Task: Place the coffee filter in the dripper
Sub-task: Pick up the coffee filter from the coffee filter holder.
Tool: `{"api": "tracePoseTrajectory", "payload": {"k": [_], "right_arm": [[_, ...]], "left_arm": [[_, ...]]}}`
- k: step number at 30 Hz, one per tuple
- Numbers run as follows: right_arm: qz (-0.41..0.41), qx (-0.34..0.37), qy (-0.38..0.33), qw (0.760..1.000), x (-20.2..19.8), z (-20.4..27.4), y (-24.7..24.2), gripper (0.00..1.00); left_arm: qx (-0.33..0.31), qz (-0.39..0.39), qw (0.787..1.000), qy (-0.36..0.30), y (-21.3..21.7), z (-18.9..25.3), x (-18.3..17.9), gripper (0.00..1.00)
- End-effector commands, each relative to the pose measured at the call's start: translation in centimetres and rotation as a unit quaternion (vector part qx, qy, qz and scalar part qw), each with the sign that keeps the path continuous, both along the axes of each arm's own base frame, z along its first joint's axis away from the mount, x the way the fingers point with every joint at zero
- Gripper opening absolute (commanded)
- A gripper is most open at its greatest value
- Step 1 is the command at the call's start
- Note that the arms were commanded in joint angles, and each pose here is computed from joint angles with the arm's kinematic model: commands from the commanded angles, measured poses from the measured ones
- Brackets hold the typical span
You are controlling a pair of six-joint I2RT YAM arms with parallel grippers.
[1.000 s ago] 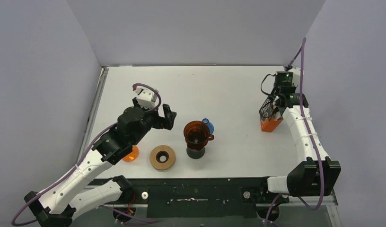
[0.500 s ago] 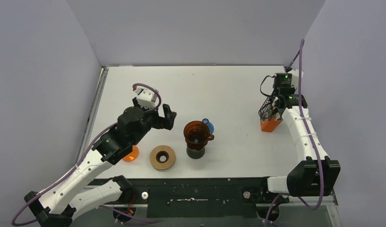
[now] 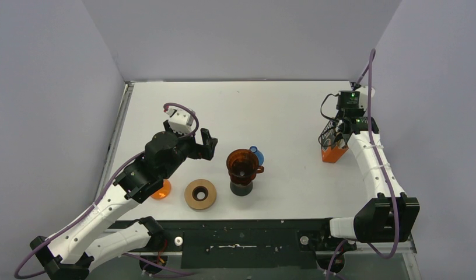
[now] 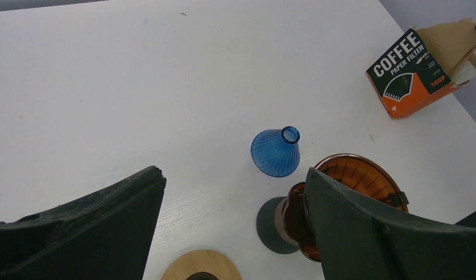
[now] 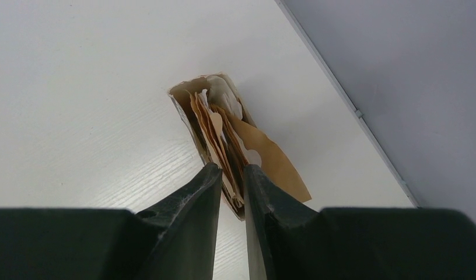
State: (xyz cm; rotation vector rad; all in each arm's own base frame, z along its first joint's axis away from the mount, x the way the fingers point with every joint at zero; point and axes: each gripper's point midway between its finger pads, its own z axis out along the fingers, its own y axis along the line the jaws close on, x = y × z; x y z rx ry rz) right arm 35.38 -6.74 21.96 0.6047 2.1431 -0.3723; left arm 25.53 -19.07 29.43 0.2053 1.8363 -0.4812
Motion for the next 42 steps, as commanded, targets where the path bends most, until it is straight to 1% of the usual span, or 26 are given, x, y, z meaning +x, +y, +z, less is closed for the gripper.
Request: {"api": "tracePoseTrajectory", "payload": {"k": [1,13,29,35,42], "right_arm": [[-0.021,-0.005,-0.044,0.999,0.2,2.0,-0.7,0.22],[-0.018,-0.001,-0.059,0.998,0.2,2.6,-0.5,0.22],[-0.028,-0.010,-0.038,0.999,-0.2,1.0,-0.9,0.21],[-0.026,-0.005,-0.049,0.998,-0.1,1.7,-0.8,0.21],[-0.014,0.006,-0.074,0.997,-0.1,3.9,-0.2,0.23]], "left_arm": [[-0.026,0.001,0.999,-0.022,-0.1,1.7,0.2,0.88],[-0.026,0.002,0.999,-0.023,-0.1,1.7,0.2,0.88],[-0.026,0.003,0.999,-0.023,0.0,1.7,0.2,0.88],[-0.025,0.003,0.999,-0.022,0.0,1.7,0.2,0.88],[-0.025,0.003,0.999,-0.022,-0.1,1.7,0.2,0.88]]}}
